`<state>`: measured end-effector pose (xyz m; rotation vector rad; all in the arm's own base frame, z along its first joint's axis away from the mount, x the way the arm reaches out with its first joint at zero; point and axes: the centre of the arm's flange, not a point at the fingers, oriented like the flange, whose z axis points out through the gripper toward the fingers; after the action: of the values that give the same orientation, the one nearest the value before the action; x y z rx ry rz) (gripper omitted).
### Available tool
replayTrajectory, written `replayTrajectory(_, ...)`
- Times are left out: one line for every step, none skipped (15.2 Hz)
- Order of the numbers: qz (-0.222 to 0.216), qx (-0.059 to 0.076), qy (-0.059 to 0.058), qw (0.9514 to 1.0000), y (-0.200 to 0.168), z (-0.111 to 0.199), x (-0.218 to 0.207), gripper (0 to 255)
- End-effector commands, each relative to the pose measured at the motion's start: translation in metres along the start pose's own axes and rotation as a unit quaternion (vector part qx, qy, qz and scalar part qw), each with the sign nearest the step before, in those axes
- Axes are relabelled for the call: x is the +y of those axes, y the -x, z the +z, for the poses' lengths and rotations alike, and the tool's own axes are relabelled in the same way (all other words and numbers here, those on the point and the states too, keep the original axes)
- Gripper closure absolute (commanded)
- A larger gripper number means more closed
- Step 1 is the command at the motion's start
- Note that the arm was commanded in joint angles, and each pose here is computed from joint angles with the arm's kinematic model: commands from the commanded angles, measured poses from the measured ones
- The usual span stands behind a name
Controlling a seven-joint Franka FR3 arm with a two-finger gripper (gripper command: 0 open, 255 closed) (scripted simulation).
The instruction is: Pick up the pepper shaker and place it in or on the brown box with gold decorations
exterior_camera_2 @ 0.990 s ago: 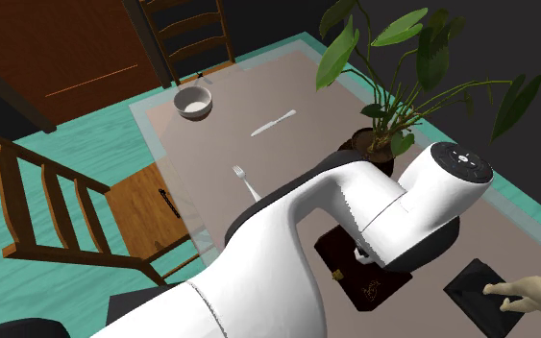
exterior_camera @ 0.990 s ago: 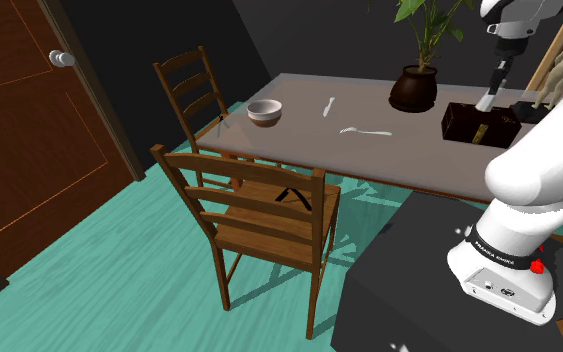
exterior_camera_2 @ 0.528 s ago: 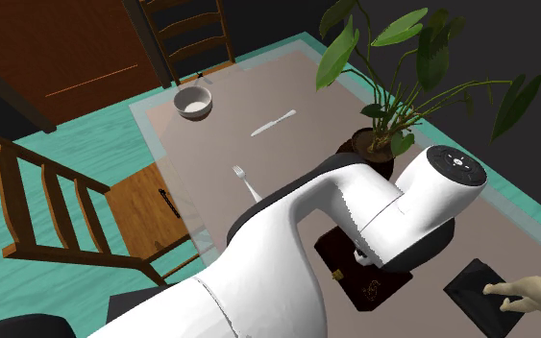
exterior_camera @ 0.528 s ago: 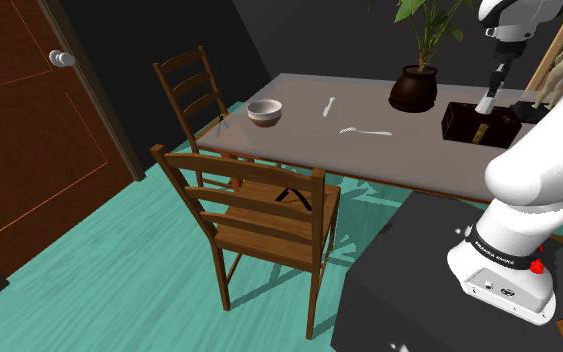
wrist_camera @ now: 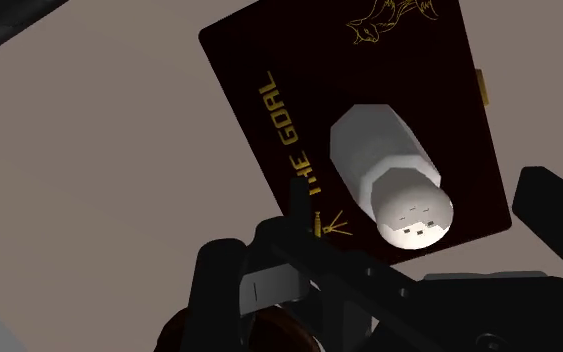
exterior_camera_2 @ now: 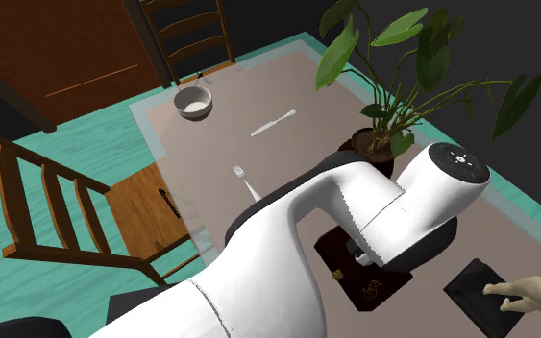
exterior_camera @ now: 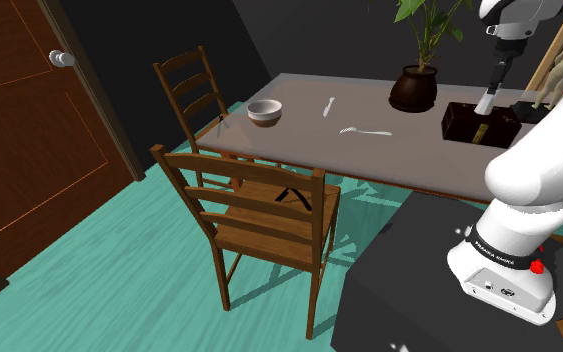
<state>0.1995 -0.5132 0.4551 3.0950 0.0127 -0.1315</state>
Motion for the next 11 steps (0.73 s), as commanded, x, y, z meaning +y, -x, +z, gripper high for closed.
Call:
replayTrajectory(0.0,0.0,0.0,1.0,0.0,-0.02,0.0,0)
replayTrajectory(0.0,0.0,0.0,1.0,0.0,-0.034,0.0,0)
replayTrajectory(0.0,0.0,0.0,1.0,0.0,-0.044,0.0,0)
replayTrajectory(0.0,0.0,0.0,1.0,0.0,-0.044,0.0,0)
replayTrajectory(0.0,0.0,0.0,1.0,0.0,-0.044,0.0,0)
replayTrajectory(0.0,0.0,0.0,1.0,0.0,-0.044,0.0,0)
replayTrajectory(0.0,0.0,0.0,1.0,0.0,-0.044,0.0,0)
replayTrajectory(0.0,0.0,0.0,1.0,0.0,-0.044,0.0,0)
replayTrajectory(0.0,0.0,0.0,1.0,0.0,-0.044,0.0,0)
replayTrajectory(0.0,0.0,0.0,1.0,0.0,-0.044,0.0,0)
replayTrajectory(0.0,0.0,0.0,1.0,0.0,-0.044,0.0,0)
